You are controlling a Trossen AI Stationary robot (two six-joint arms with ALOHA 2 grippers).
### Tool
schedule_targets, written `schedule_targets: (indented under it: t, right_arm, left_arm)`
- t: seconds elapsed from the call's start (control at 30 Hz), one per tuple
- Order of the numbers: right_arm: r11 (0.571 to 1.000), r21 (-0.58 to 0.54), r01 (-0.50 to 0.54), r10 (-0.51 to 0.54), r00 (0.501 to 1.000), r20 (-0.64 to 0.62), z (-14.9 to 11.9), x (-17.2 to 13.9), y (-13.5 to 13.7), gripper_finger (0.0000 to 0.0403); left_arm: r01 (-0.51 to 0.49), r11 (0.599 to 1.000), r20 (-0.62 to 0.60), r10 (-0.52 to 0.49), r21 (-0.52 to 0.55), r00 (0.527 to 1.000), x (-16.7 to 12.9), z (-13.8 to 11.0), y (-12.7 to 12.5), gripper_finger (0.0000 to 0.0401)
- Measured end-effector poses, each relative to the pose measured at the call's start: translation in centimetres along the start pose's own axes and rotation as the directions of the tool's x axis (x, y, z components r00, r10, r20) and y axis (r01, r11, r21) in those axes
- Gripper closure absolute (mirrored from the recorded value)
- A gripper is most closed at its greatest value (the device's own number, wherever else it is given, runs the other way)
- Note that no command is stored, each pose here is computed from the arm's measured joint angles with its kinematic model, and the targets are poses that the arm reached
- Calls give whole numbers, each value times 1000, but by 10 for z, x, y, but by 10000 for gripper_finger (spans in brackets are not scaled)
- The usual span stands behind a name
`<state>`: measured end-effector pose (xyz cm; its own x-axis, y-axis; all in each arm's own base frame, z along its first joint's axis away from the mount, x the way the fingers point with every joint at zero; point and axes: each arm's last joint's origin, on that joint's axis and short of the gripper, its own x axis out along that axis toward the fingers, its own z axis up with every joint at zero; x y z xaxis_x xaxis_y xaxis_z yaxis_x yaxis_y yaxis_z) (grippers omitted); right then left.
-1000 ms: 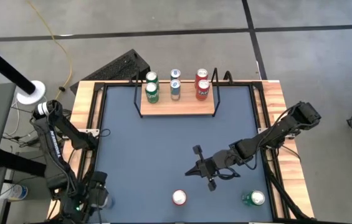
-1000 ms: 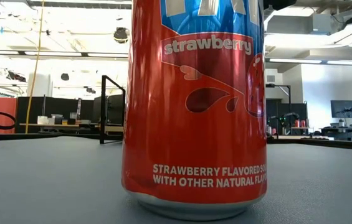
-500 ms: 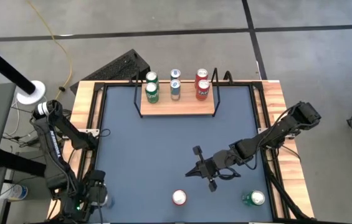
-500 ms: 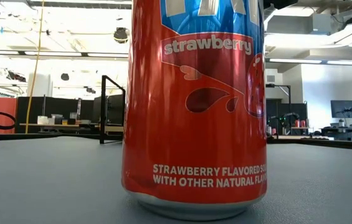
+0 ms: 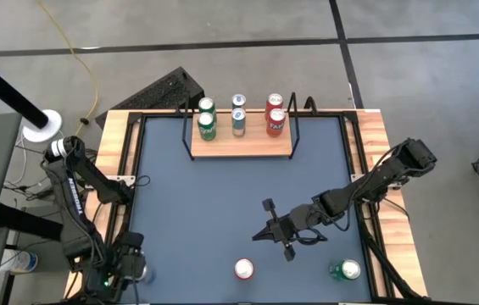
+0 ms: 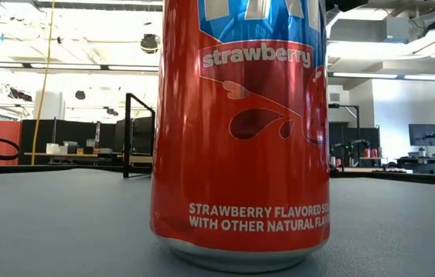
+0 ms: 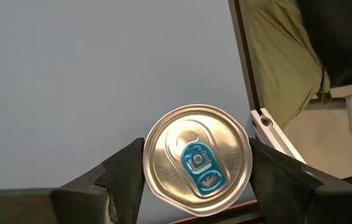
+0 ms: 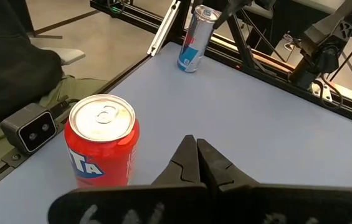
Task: Place canned beverage on shelf
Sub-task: Put the blue soda can on the shelf aligned with the other blue soda cans
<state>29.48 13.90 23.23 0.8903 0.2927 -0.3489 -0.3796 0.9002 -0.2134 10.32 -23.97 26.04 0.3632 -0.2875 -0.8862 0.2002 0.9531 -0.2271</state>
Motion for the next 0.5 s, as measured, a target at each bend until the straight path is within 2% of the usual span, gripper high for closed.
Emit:
schedule_targets:
  t: [0.33, 0.5]
  right_arm:
    - [1000, 0, 0, 0, 1000, 0, 0, 0, 0, 403]
    - [1000, 0, 0, 0, 1000, 0, 0, 0, 0, 403]
  left_arm:
    - [-26, 999, 25, 25, 40, 999, 1, 5, 4, 166]
    - [-57, 995, 48, 53, 82, 997, -9, 18, 8, 166]
